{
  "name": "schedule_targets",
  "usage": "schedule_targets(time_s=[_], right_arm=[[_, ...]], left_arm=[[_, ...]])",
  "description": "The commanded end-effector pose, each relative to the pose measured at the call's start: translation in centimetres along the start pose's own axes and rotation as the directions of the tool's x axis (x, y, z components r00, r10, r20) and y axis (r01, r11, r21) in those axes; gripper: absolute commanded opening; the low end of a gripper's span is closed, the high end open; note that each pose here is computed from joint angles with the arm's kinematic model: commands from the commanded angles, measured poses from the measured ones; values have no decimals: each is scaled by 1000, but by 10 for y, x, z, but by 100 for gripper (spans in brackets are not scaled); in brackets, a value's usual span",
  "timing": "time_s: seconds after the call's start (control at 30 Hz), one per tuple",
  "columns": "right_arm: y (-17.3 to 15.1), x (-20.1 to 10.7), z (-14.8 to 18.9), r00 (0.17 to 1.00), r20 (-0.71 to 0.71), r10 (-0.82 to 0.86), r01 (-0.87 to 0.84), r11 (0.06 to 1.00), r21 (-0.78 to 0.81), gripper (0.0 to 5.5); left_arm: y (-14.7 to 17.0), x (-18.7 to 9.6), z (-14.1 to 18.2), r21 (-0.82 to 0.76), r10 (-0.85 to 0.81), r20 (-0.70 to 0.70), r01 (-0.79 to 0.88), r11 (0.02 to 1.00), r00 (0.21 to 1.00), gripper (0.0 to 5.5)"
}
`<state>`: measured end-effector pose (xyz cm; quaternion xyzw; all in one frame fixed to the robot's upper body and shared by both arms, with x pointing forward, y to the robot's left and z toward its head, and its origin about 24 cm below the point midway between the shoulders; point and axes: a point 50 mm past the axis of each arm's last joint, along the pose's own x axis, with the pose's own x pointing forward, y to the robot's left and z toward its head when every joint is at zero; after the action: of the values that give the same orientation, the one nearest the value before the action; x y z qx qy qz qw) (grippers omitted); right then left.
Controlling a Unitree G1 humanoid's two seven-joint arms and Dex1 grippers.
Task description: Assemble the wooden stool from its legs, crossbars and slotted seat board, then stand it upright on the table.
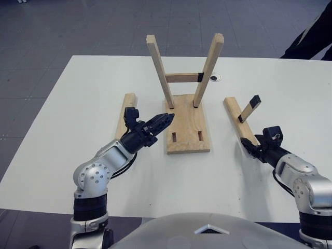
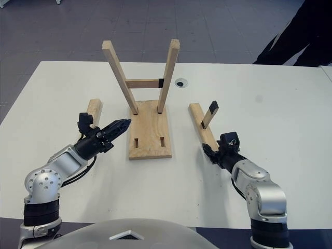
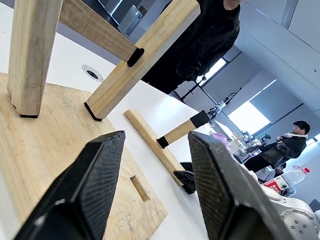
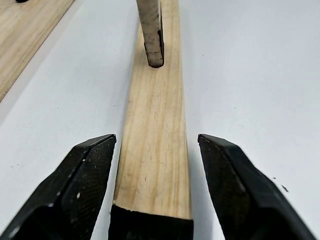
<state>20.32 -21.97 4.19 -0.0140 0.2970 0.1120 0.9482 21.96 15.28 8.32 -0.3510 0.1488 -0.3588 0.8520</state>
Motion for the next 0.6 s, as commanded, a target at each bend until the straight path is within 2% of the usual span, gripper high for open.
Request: schedule_targets(time_s=[0.03,0.17,0.3,0.37,0.43,0.6], right_arm=[[-3,6,-5,998,-16,-58,57,998,-31,282],[-8,4,-7,993,10,-119,120,989,-81,205],[-13,2,8,981,113,-157,164,985,-52,205],[-15,0,41,957,251,-145,141,989,34,205],[-13,-6,90,898,429,-92,43,991,123,205],[-7,-38,165,722,692,-7,-157,972,174,205]], left_arm=[[1,2,6,24,1,-10,-1,1000,1000,233],[1,2,7,28,2,-9,-2,1000,1000,233],[0,3,10,36,-3,-5,3,999,1000,233],[-4,5,15,46,-25,4,25,999,1000,233],[-12,11,24,45,-72,24,71,996,997,233],[-25,18,37,60,-107,-1,107,992,994,233]])
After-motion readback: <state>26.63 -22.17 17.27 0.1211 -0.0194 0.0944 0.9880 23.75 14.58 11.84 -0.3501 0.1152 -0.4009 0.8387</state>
